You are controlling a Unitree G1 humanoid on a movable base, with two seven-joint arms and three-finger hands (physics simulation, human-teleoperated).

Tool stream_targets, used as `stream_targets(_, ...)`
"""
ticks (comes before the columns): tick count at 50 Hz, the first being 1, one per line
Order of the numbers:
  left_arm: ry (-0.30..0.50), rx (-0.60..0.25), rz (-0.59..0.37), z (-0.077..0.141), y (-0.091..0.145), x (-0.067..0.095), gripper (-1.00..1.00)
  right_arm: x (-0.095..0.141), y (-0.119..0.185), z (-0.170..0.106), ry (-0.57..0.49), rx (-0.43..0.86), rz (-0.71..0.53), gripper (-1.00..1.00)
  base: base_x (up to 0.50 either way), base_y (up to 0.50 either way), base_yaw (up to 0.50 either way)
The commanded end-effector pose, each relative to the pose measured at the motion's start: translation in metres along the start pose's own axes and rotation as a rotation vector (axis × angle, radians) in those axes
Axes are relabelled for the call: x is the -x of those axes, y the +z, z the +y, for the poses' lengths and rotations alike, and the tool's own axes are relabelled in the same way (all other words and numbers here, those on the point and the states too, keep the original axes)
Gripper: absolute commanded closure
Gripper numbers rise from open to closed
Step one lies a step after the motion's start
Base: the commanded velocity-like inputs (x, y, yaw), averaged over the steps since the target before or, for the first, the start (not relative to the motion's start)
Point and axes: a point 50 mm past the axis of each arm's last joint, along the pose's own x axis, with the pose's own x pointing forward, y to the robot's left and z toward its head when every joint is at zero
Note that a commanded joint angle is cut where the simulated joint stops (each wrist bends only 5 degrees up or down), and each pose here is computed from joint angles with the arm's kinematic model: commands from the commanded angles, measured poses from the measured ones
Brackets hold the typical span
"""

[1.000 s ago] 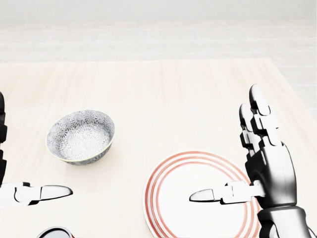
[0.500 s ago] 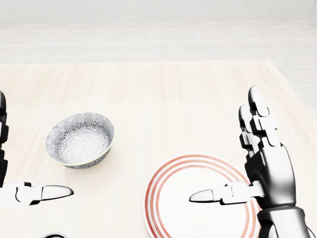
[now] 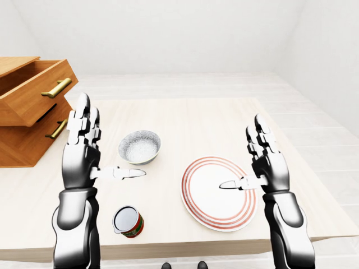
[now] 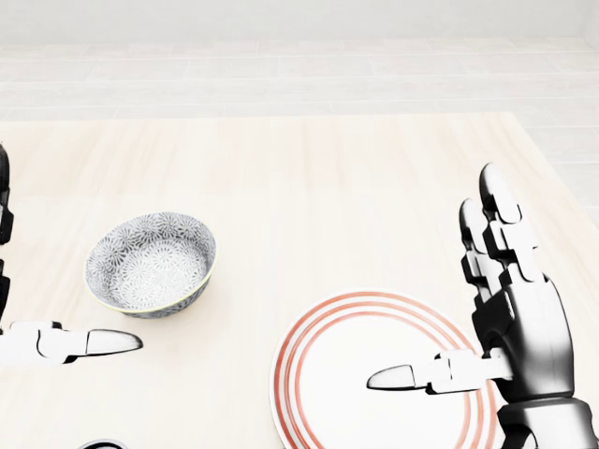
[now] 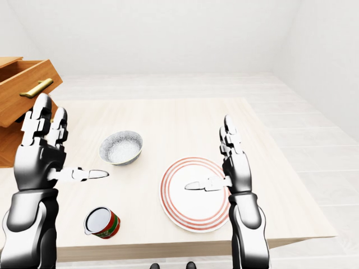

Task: Put the bowl on the plate.

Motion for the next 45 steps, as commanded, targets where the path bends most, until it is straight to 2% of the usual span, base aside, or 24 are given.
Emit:
stream_targets(1,-0.067,-0.146,0.004,-0.004,-0.002,-0.015,-1.0,0.003,0.001,-0.004,0.002,0.003,-0.002,-1.0,0.0,0.0,0.0)
stream_targets(6,-0.09,-0.245,0.028,-0.008,-0.007,-0.02,-1.0,0.003,0.001,-0.004,-0.004,-0.001,-0.001,-1.0,0.0,0.0,0.0)
stream_targets(12,-0.104,-0.294,0.024,-0.007,-0.007,-0.029,-1.0,0.001,-0.01,-0.002,-0.003,-0.011,0.041,-1.0,0.0,0.0,0.0)
stream_targets(13,-0.095,-0.299,0.066,-0.006,-0.017,-0.027,-1.0,0.001,-0.01,-0.002,-0.003,-0.011,0.042,-1.0,0.0,0.0,0.0)
stream_targets(15,-0.112,-0.344,0.026,-0.008,-0.008,-0.033,-1.0,0.001,-0.012,-0.004,-0.004,-0.015,0.05,-1.0,0.0,0.0,0.0)
stream_targets(18,-0.122,-0.392,0.031,-0.012,-0.01,-0.039,-1.0,0.001,-0.014,-0.007,-0.007,-0.019,0.059,-1.0,0.0,0.0,0.0)
stream_targets(19,-0.117,-0.396,0.072,-0.011,-0.019,-0.036,-1.0,0.001,-0.015,-0.007,-0.008,-0.02,0.06,-1.0,0.0,0.0,0.0)
stream_targets(21,-0.125,-0.43,0.054,-0.013,-0.015,-0.04,-1.0,0.001,-0.015,-0.008,-0.008,-0.021,0.062,-1.0,0.0,0.0,0.0)
stream_targets(22,-0.126,-0.442,0.082,-0.014,-0.022,-0.039,-1.0,0.001,-0.016,-0.009,-0.009,-0.021,0.066,-1.0,0.0,0.0,0.0)
stream_targets(24,-0.137,-0.474,0.052,-0.016,-0.015,-0.042,-1.0,0.001,-0.017,-0.009,-0.01,-0.021,0.069,-1.0,0.0,0.0,0.0)
stream_targets(25,-0.13,-0.485,0.08,-0.015,-0.021,-0.04,-1.0,0.002,-0.017,-0.009,-0.011,-0.021,0.07,-1.0,0.0,0.0,0.0)
stream_targets(26,-0.136,-0.508,0.053,-0.016,-0.015,-0.043,-1.0,0.002,-0.018,-0.01,-0.012,-0.022,0.074,-1.0,0.0,0.0,0.0)
stream_targets(34,-0.147,-0.607,0.103,-0.013,-0.023,-0.041,-1.0,0.0,-0.027,-0.012,-0.023,-0.028,0.111,-1.0,0.0,0.0,0.0)
stream_targets(36,-0.171,-0.665,0.125,-0.014,-0.027,-0.04,-1.0,0.001,-0.026,-0.011,-0.023,-0.026,0.105,-1.0,0.0,0.0,0.0)
stream_targets(37,-0.171,-0.665,0.126,-0.013,-0.027,-0.04,-1.0,0.001,-0.026,-0.011,-0.023,-0.026,0.105,-1.0,0.0,0.0,0.0)
stream_targets(38,-0.196,-0.703,0.107,-0.015,-0.021,-0.042,-1.0,0.001,-0.025,-0.01,-0.023,-0.025,0.104,-1.0,0.0,0.0,0.0)
stream_targets(40,-0.193,-0.71,0.118,-0.013,-0.022,-0.041,-1.0,0.002,-0.025,-0.01,-0.025,-0.021,0.105,-1.0,0.0,0.0,0.0)
stream_targets(45,-0.199,-0.79,0.157,-0.011,-0.027,-0.034,-1.0,0.002,-0.024,-0.01,-0.027,-0.017,0.103,-1.0,0.0,0.0,0.0)
